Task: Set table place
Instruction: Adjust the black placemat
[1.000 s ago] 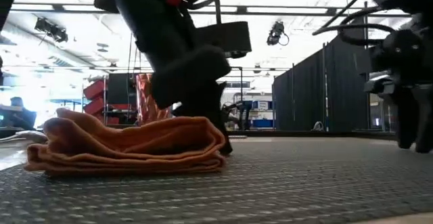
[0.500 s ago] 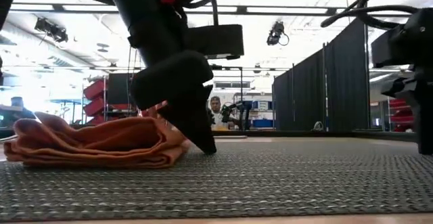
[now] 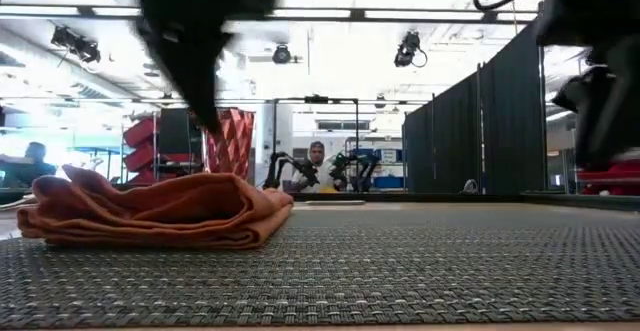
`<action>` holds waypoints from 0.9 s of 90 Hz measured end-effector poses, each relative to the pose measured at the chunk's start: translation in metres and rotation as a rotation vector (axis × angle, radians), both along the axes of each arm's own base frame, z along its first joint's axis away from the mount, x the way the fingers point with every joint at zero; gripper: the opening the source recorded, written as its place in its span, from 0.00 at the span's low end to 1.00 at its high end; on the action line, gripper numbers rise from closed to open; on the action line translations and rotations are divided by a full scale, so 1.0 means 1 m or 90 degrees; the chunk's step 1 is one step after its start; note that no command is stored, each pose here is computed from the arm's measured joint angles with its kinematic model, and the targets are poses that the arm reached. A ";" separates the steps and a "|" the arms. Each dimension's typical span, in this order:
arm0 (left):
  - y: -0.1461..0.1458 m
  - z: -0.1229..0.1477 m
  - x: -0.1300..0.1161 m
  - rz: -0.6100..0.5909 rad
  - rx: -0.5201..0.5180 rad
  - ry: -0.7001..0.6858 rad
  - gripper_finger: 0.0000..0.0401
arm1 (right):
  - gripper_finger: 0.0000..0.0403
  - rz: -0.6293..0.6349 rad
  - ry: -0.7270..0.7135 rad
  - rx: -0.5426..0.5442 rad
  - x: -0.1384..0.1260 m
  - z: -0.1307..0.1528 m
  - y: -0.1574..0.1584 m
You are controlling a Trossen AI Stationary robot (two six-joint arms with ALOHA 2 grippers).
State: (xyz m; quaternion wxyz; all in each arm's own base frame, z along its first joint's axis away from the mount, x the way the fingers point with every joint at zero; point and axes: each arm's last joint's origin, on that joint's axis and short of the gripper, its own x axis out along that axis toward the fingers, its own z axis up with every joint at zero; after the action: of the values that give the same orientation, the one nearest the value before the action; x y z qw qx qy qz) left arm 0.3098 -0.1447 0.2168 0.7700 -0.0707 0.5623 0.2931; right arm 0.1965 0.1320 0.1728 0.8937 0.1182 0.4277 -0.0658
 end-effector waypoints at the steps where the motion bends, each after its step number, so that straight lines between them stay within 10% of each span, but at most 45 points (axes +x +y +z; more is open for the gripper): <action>1: 0.000 0.000 -0.003 0.009 0.003 0.006 0.31 | 0.28 -0.001 -0.005 -0.004 0.001 -0.001 0.000; 39: 0.041 0.005 -0.106 0.304 -0.032 0.021 0.31 | 0.28 0.038 -0.166 -0.031 0.057 -0.048 0.023; 81: 0.062 -0.060 -0.150 0.374 -0.128 0.104 0.31 | 0.28 0.039 -0.272 -0.085 0.082 -0.102 0.031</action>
State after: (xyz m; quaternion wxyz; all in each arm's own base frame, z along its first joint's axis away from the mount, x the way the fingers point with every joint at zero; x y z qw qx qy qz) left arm 0.1602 -0.0830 0.1571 0.5941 -0.2821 0.6037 0.4506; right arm 0.2781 0.1625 0.0712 0.9714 0.0569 0.2268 -0.0407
